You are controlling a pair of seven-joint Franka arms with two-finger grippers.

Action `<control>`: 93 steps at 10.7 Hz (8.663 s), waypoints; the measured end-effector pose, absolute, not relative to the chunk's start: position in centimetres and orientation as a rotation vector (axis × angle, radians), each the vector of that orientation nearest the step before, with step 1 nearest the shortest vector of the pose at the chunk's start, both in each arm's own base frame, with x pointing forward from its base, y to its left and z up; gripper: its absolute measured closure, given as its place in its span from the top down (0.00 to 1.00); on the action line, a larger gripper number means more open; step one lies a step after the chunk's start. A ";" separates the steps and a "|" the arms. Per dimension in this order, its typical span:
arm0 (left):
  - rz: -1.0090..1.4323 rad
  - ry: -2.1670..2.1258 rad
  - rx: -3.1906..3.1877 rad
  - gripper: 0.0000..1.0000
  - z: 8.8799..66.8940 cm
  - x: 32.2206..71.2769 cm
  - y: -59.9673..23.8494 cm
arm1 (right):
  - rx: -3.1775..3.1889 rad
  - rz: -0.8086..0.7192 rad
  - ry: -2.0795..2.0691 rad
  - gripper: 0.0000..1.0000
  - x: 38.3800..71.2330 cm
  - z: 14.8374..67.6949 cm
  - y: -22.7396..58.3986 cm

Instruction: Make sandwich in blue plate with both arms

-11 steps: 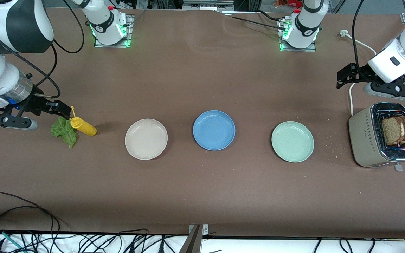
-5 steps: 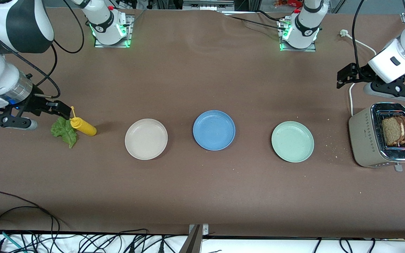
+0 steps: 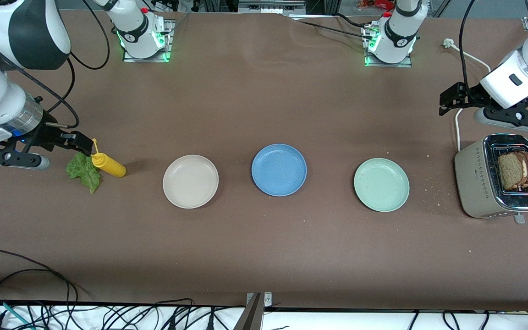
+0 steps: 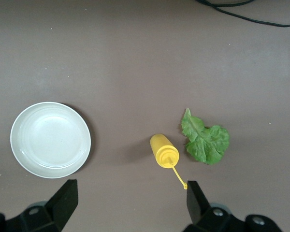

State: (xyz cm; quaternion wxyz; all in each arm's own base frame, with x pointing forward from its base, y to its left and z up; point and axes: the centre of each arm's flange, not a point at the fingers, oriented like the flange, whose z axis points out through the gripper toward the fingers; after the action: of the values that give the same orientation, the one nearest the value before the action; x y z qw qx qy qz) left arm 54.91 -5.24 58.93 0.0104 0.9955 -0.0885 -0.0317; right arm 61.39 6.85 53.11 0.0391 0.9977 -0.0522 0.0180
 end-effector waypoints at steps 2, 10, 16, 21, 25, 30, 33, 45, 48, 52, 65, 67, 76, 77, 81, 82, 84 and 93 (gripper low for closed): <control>-0.099 -0.276 3.107 1.00 58.9 54.9 -5.2 | 3.058 0.051 -0.160 1.00 61.4 53.0 6.9; -0.167 -0.139 3.106 1.00 56.4 56.3 -0.2 | 3.057 0.036 -0.158 1.00 61.2 52.4 6.9; -0.148 -0.087 3.157 1.00 50.2 59.9 12.3 | 3.056 0.035 -0.156 1.00 61.0 52.1 6.9; -0.183 -0.092 3.131 1.00 41.8 61.5 19.4 | 3.059 0.032 -0.148 1.00 61.1 51.2 7.2; -0.184 -0.073 3.127 1.00 39.3 62.0 20.8 | 3.063 0.020 -0.121 1.00 61.3 50.3 8.2; -0.199 -0.052 3.119 1.00 37.8 61.6 22.6 | 3.073 0.021 -0.082 1.00 61.5 49.5 9.9; -0.240 -0.046 3.104 0.96 36.4 61.4 22.9 | 3.073 0.020 -0.082 1.00 61.5 49.5 9.9; -0.232 -0.171 3.094 0.09 43.6 62.3 21.8 | 3.076 0.023 -0.018 1.00 61.5 49.5 10.1; -0.290 -0.342 3.068 0.09 49.0 63.1 14.3 | 3.076 0.022 -0.017 1.00 61.5 49.5 10.1; -0.368 -0.671 2.973 0.09 51.5 62.6 -1.2 | 3.076 0.021 -0.015 1.00 61.5 49.5 10.1; -0.359 -0.405 2.240 0.09 23.7 63.8 -31.6 | 3.009 -0.181 0.398 1.00 63.9 41.0 -6.2; -0.336 -0.439 2.232 0.09 21.4 63.5 -32.5 | 3.010 -0.254 0.442 1.00 64.0 37.0 -9.4; -0.299 -0.573 2.362 1.00 19.5 65.2 -28.1 | 3.026 -0.536 0.527 1.00 62.0 23.5 -12.3; -0.289 -0.589 2.388 1.00 20.1 65.6 -27.4 | 3.025 -0.558 0.532 1.00 61.9 22.5 -12.2; -0.314 -0.698 2.630 1.00 28.5 66.6 -24.1 | 3.022 -0.598 0.545 1.00 61.6 19.6 -12.2; -0.321 -0.703 2.721 1.00 32.0 66.4 -23.4 | 3.021 -0.586 0.548 1.00 61.7 19.1 -12.2; -0.303 -0.681 2.900 1.00 39.6 65.1 -22.4 | 3.021 -0.547 0.545 1.00 61.9 18.1 -12.6; -0.104 -0.365 3.162 1.00 60.6 57.0 -10.7 | 3.034 -0.530 0.513 0.15 61.9 17.8 -13.8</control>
State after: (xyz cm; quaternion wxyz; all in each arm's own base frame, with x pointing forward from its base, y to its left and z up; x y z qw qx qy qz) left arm 57.02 -10.73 60.62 -0.0216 0.9926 -0.1147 -0.0328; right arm 61.90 -13.76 17.81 0.0095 0.9717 0.1642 -0.1698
